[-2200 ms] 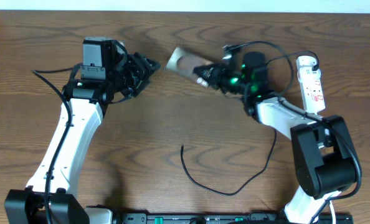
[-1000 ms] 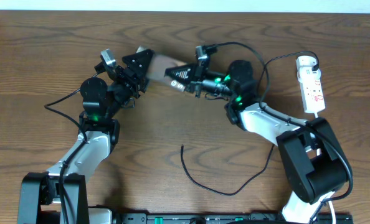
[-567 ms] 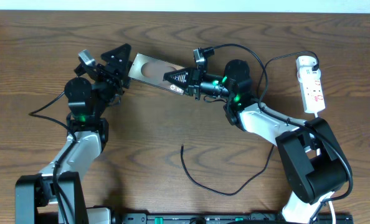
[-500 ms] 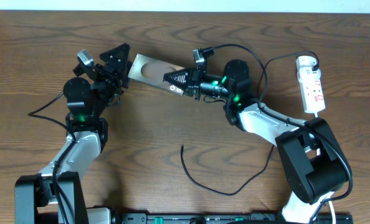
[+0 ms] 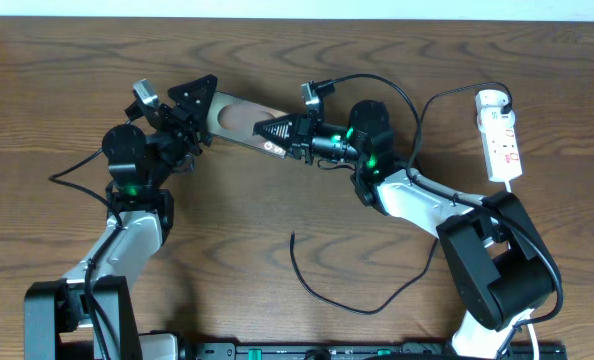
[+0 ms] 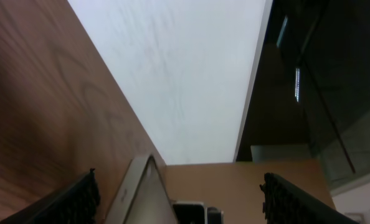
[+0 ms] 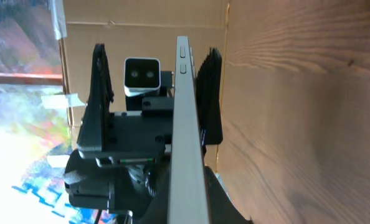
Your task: Plug charger to phone and switch on socket
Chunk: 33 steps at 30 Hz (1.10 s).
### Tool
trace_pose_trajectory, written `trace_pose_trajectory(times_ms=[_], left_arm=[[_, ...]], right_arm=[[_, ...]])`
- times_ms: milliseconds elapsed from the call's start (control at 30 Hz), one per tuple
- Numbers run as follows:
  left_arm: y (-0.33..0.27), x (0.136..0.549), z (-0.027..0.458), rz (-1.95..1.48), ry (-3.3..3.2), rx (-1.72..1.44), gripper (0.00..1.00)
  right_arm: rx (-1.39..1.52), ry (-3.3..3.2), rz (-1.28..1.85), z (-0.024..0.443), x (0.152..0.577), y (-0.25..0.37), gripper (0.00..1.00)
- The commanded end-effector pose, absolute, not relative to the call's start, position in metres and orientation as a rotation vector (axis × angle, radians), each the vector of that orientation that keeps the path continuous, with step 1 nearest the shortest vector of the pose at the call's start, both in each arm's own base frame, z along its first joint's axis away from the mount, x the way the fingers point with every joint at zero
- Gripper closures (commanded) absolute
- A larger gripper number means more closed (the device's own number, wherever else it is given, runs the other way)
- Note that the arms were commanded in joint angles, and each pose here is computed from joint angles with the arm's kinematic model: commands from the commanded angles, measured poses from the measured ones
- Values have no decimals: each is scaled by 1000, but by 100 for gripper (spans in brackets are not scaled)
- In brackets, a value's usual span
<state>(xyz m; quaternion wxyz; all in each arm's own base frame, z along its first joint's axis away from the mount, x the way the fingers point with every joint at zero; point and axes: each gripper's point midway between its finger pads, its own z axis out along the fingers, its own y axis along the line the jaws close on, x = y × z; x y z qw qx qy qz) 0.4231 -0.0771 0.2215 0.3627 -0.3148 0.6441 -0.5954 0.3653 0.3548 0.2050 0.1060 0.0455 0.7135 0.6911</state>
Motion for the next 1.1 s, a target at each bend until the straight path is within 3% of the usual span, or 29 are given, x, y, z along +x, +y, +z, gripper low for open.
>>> trace_pose_trajectory(times_ms=[0,1067], left_arm=[[-83,420,226,-1563,1673,-773,19],[-98,419,241,-1614,1627,-739,20]], right_arm=[[117,2046,2014,216,372,354,99],[327,2061,2066,216,373,365,99]])
